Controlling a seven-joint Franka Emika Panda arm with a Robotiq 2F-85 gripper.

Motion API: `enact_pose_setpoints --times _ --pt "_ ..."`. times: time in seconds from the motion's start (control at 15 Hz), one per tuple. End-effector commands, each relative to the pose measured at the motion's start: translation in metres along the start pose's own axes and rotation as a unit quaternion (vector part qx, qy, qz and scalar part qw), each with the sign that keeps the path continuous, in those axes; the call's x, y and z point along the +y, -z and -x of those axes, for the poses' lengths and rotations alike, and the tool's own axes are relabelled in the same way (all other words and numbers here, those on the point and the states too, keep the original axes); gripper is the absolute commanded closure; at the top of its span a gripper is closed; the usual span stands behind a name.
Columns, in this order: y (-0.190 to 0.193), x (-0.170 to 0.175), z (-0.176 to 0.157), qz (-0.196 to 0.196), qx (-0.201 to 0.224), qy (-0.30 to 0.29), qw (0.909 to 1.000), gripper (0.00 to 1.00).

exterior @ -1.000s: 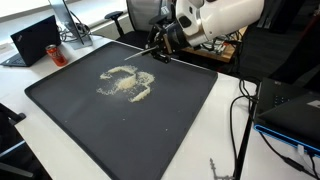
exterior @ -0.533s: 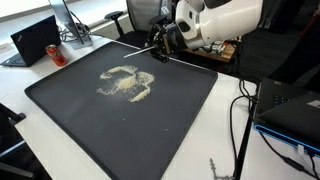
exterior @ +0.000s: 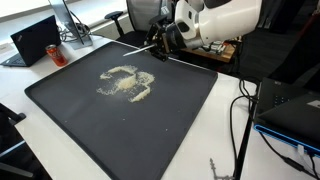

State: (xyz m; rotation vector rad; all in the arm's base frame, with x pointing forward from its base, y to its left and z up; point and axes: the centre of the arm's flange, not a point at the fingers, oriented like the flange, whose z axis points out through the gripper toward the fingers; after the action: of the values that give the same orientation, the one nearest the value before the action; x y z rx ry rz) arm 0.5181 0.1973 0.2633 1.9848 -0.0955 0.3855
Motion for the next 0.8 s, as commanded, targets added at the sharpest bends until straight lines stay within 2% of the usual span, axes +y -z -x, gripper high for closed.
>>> enact_pose_setpoints --times 0.0,0.2,0.33,0.53,0.73 --pt "-0.003 0.028 -0.012 -0.018 -0.017 -0.003 0.9997 0.99" --pt "-0.023 0.077 -0.026 -0.057 -0.053 -0.016 0.9968 0.99" --pt "-0.042 0.113 -0.035 -0.095 -0.084 -0.026 0.9916 0.99" --pt "-0.076 0.167 -0.046 -0.164 -0.117 -0.039 0.9787 0.99" --pt "-0.117 0.214 -0.045 -0.24 -0.129 -0.025 0.9618 0.99"
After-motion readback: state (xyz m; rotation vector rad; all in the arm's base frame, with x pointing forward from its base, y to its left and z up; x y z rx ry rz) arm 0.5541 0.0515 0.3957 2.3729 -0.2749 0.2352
